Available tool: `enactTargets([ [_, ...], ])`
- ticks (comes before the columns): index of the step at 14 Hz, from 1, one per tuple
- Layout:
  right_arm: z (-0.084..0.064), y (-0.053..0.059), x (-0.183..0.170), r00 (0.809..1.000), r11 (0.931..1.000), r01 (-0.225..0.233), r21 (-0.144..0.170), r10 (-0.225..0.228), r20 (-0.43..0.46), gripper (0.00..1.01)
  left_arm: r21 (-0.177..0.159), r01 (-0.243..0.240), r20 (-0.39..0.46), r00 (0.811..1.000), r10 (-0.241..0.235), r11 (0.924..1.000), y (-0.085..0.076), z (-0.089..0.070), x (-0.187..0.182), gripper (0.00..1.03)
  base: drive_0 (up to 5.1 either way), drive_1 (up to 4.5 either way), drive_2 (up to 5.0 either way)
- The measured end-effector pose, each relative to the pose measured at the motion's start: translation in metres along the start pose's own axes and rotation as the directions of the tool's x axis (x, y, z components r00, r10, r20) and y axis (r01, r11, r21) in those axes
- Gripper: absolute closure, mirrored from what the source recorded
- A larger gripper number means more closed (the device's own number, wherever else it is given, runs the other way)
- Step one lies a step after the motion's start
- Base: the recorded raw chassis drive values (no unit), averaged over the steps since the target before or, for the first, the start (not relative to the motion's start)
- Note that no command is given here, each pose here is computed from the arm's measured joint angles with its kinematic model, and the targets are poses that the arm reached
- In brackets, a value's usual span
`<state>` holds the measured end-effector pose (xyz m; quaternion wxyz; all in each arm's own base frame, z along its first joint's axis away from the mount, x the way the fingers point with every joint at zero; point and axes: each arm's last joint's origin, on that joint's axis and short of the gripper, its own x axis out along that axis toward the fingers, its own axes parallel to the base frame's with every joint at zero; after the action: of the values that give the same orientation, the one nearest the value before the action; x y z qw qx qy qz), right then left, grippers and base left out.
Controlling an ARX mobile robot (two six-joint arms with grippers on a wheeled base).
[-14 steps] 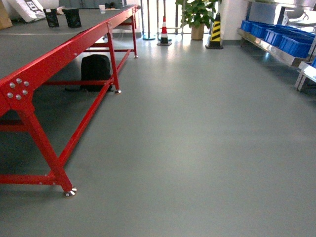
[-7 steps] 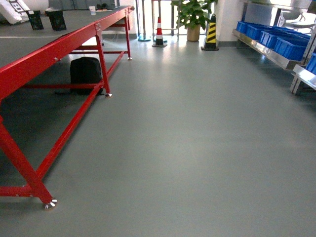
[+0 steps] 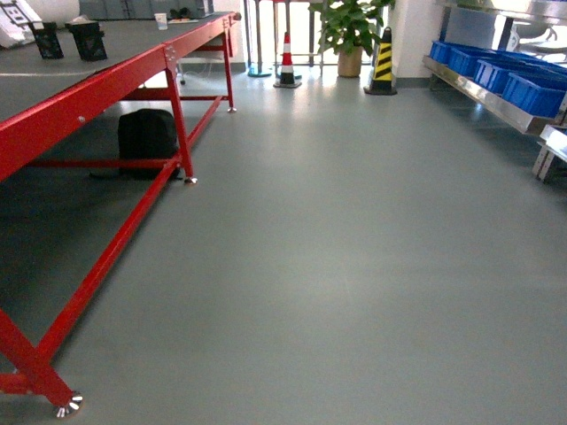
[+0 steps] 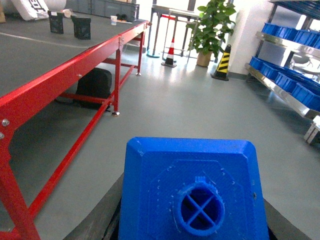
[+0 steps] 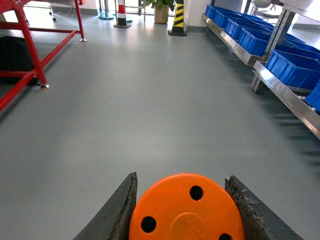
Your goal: Sort blue parts and orange caps into right shelf containers
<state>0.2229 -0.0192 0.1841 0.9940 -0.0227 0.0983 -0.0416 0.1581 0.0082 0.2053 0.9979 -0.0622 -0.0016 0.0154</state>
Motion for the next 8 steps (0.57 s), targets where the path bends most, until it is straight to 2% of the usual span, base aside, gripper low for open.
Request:
enactTargets([
  [8, -0.0003, 0.0, 0.0, 1.0, 1.0, 0.0, 0.0, 0.0, -0.003, 0.57, 0.0, 0.0, 0.001, 1.0, 0.0, 1.0, 0.0, 0.0001, 0.0, 0.58, 0.3, 4.59, -4.0],
])
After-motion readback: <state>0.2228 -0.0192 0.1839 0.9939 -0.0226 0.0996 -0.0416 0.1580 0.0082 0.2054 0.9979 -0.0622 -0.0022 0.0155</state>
